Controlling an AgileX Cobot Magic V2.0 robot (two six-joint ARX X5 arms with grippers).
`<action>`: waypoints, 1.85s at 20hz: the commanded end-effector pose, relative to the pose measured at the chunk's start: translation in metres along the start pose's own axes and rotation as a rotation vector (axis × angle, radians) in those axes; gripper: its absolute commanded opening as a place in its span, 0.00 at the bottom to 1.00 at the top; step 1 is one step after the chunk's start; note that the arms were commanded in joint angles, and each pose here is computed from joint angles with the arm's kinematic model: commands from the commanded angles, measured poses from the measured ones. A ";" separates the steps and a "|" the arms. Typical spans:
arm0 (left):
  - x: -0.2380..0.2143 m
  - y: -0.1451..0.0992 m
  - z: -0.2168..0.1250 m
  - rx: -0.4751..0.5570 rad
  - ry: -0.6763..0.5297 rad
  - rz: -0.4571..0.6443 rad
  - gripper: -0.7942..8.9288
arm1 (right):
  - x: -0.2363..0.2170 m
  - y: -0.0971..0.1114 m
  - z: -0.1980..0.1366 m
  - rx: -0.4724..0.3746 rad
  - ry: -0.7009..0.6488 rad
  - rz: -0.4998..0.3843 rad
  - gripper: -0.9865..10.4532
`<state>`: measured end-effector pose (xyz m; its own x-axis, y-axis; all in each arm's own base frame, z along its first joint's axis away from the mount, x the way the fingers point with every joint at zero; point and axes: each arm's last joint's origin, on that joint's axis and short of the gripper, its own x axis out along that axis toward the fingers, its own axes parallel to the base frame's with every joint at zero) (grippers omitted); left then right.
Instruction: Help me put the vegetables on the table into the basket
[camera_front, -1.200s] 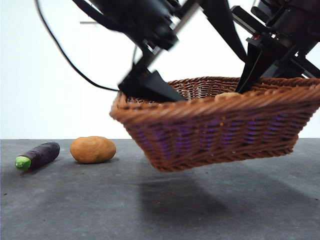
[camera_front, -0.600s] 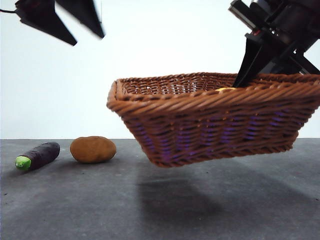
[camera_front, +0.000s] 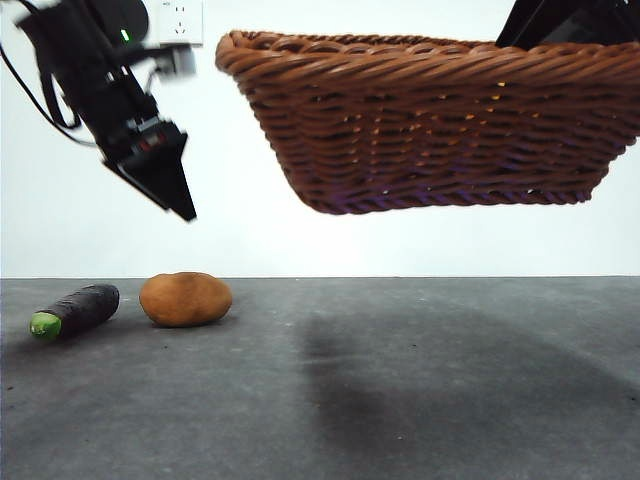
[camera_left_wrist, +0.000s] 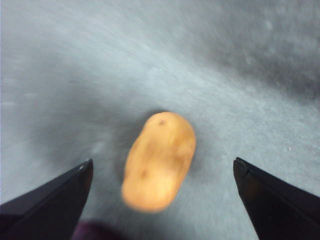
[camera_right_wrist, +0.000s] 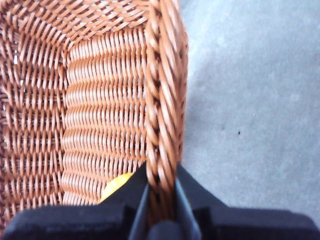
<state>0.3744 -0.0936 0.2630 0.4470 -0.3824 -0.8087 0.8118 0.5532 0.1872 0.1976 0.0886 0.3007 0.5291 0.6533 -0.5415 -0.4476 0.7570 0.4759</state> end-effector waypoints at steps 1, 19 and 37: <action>0.020 0.009 -0.001 0.025 -0.003 -0.049 0.57 | -0.003 0.002 0.001 -0.021 -0.019 0.017 0.08; 0.092 0.017 -0.030 -0.159 0.104 -0.121 0.10 | -0.003 0.000 0.000 -0.035 -0.018 -0.021 0.08; -0.142 -0.142 0.006 -0.066 -0.240 -0.268 0.08 | 0.058 -0.031 -0.004 0.114 0.141 -0.105 0.08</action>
<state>0.1959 -0.1217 0.3567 0.3065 -0.6798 -0.6663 0.8974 0.4398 -0.0360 0.2390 0.1023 0.2518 0.4579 0.5589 -0.6913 -0.3102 0.8292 0.4649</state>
